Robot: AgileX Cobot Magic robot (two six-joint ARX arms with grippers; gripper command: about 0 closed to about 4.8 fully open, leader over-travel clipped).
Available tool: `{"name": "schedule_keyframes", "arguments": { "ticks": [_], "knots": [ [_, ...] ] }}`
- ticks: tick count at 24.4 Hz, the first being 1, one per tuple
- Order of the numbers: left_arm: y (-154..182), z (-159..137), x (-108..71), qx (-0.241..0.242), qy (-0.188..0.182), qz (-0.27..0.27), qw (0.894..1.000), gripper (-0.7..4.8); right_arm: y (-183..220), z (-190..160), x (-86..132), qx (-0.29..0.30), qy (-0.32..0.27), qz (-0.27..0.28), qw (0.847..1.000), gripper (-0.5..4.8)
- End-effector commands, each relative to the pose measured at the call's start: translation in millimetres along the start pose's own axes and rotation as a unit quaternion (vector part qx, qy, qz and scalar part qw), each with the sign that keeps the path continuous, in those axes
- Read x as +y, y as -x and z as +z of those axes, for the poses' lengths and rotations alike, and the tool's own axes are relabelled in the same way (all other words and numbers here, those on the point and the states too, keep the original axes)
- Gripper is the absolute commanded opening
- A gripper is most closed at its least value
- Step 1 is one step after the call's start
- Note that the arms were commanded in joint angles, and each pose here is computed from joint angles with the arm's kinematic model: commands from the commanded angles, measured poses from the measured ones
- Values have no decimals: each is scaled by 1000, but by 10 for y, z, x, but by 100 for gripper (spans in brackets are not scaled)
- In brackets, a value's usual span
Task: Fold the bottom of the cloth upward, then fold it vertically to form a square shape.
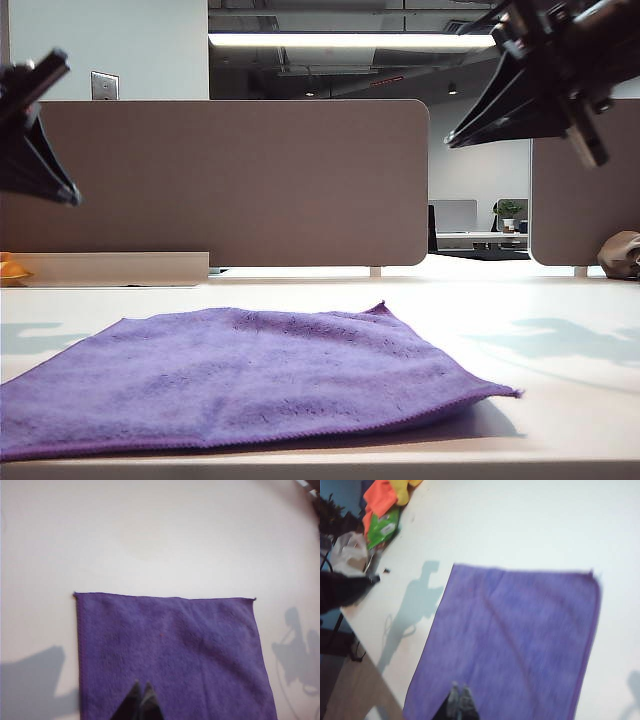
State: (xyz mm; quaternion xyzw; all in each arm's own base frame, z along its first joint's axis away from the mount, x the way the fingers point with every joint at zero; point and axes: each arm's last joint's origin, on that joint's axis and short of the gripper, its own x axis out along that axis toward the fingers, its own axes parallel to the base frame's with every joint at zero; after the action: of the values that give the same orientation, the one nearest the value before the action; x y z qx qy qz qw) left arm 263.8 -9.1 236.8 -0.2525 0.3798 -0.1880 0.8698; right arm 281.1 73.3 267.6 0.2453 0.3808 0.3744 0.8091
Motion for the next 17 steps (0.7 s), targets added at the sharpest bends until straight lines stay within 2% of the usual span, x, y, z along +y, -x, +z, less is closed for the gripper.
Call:
{"name": "schedule_keyframes", "arguments": {
  "ticks": [1,3,7,15,17],
  "knots": [
    [-78,95,21,0,4,1,1000,-4,-136,239,-12,-8,10,-6,1000,0],
    [-124,127,41,5,7,3,1000,-4,-212,331,-47,-6,9,-7,1000,5],
    [-214,156,92,14,13,8,1000,-4,-352,441,-125,-6,0,-29,1000,55],
    [-527,139,305,54,39,20,998,-3,-720,451,-434,38,-42,-58,997,57],
    [-617,136,369,62,36,24,997,14,-835,386,-546,57,-59,-62,995,110]
  ]
}}
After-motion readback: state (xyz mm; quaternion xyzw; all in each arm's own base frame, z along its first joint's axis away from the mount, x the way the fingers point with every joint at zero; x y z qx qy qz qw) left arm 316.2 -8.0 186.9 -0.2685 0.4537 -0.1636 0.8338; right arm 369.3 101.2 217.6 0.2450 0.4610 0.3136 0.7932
